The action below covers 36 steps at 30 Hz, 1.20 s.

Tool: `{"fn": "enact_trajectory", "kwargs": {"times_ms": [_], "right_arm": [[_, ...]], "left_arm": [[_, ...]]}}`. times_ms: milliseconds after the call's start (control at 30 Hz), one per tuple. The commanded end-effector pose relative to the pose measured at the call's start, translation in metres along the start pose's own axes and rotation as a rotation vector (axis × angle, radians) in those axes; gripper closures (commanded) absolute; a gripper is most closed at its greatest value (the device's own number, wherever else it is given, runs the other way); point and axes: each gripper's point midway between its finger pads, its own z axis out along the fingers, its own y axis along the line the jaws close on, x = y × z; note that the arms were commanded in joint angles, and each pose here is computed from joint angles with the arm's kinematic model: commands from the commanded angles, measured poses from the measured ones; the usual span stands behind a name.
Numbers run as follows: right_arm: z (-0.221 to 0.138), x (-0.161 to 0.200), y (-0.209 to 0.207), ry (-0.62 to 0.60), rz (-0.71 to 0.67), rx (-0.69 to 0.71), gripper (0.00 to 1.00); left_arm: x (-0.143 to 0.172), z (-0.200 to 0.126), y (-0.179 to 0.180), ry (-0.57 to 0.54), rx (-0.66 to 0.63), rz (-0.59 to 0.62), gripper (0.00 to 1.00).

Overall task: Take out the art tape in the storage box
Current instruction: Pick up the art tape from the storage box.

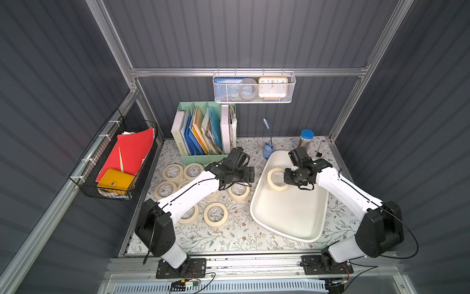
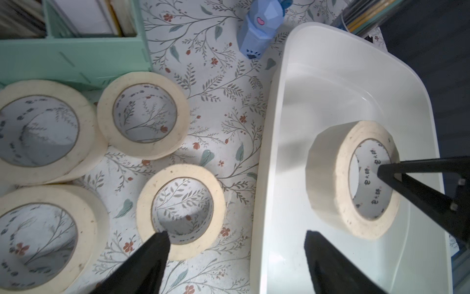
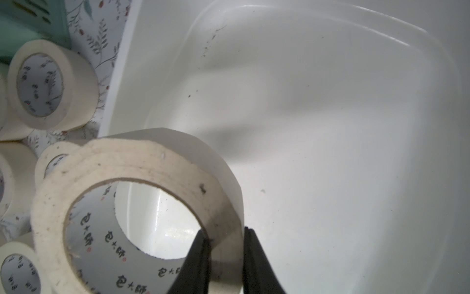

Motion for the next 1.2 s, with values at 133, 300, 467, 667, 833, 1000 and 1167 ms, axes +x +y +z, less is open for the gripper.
{"fn": "enact_trajectory", "kwargs": {"times_ms": [133,300,467,667,833,1000,1167], "right_arm": [[-0.019,0.021,0.027,0.040,-0.071,-0.010,1.00],[-0.017,0.021,0.031,0.037,-0.081,-0.011,1.00],[-0.017,0.019,0.034,0.033,-0.087,-0.015,1.00],[-0.023,0.017,0.035,0.025,-0.088,-0.023,1.00],[-0.029,0.023,0.035,0.037,-0.089,-0.036,1.00],[-0.037,0.030,0.038,0.045,-0.087,-0.075,0.95],[-0.053,0.022,0.026,-0.018,-0.118,-0.038,0.66]], "left_arm": [[-0.002,0.004,-0.033,0.042,0.091,0.086,0.07],[0.016,0.017,-0.046,0.125,0.100,0.146,0.08],[0.032,0.028,-0.054,0.189,0.114,0.167,0.10],[0.043,0.044,-0.049,0.226,0.098,0.171,0.20],[0.041,0.052,-0.049,0.208,0.096,0.161,0.51],[0.035,0.052,-0.049,0.181,0.090,0.162,0.94],[0.033,0.049,-0.050,0.172,0.094,0.164,1.00]]}}
